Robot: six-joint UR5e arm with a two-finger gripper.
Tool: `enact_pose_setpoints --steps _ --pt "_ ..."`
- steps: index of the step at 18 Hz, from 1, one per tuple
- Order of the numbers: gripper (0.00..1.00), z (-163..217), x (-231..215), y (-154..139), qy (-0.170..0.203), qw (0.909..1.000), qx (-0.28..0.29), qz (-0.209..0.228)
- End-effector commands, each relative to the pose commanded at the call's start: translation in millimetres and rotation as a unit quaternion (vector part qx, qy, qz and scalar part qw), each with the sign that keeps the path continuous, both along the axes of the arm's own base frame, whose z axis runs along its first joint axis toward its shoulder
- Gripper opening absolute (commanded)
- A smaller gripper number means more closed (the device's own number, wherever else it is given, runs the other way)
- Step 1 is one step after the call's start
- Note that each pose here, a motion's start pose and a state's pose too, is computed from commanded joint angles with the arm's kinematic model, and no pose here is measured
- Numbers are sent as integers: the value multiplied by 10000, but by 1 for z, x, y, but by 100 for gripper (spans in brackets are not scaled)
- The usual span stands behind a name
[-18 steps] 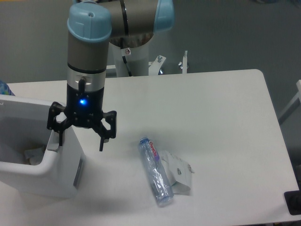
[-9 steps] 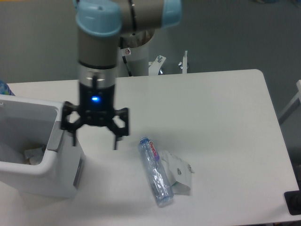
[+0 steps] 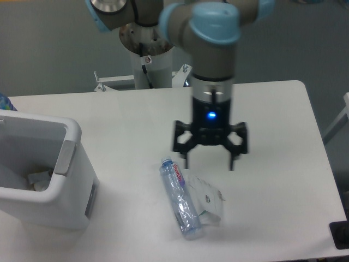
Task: Open the trash can
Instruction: 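Raise the gripper and withdraw it away from the opened trash can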
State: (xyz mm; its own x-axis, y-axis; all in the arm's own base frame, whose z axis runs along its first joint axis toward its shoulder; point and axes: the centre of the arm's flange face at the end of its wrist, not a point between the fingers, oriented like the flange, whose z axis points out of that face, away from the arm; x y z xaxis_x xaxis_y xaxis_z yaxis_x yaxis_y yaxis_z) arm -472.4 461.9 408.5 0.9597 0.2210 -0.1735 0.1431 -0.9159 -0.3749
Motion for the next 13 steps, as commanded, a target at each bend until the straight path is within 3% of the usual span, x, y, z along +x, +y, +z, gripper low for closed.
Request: enact_pose_setpoints --steps 3,7,13 --pt "100 -13 -17 -13 102 9992 -249 -293" --pt "100 -33 -14 -17 208 9919 -563 -1119" --pt "100 -53 -8 -25 223 9866 -931 -1323"
